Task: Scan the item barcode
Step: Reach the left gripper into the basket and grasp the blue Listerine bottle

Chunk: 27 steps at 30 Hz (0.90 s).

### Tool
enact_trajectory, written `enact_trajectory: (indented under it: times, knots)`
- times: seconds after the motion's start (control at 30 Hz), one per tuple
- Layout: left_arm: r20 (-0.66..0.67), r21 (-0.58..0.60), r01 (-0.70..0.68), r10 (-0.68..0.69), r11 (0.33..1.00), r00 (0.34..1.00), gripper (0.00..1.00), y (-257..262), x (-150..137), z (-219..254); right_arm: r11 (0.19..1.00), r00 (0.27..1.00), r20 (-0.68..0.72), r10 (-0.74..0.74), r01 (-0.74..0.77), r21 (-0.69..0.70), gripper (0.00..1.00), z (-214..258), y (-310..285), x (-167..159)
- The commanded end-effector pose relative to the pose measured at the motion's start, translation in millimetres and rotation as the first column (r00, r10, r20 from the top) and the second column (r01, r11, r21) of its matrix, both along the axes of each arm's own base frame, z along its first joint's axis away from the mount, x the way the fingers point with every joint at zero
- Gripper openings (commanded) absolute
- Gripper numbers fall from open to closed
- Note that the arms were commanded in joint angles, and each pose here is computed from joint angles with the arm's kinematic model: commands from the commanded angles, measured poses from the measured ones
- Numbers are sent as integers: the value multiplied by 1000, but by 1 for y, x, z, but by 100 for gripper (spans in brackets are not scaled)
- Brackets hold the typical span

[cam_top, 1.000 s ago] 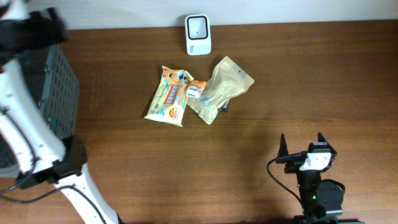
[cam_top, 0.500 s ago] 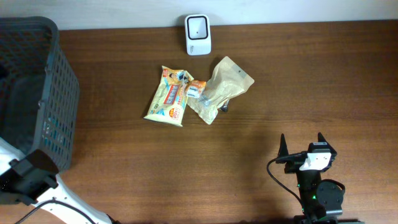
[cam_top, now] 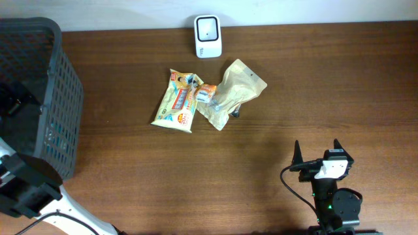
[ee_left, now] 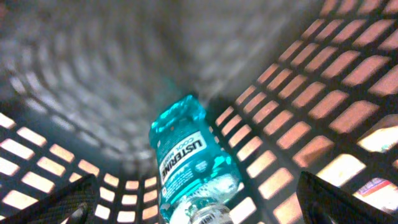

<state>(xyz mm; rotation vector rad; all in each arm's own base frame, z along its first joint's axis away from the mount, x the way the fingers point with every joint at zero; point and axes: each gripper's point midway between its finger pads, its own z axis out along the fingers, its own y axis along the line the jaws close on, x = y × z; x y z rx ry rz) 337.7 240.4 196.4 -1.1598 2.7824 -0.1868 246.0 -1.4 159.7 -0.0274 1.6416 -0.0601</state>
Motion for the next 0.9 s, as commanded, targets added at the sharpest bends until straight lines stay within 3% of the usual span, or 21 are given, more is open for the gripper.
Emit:
enact_trajectory:
  times: [0.0, 0.13, 0.4, 0.87]
  knots:
    - [-9, -81, -3, 2, 997, 1000, 99, -13, -2, -18, 1000, 1000, -5, 3, -3, 7, 98, -3, 1, 0]
    - [11, -205, 1, 1, 979, 1000, 99, -32, 3, -38, 1000, 1000, -5, 3, -3, 7, 98, -3, 1, 0]
    - [-47, -249, -11, 0, 968, 999, 100, -40, -6, -67, 1000, 1000, -5, 3, -3, 7, 98, -3, 1, 0]
    - [-53, -305, -37, 22, 952, 998, 99, -47, -13, -61, 1000, 1000, -5, 3, -3, 7, 98, -3, 1, 0]
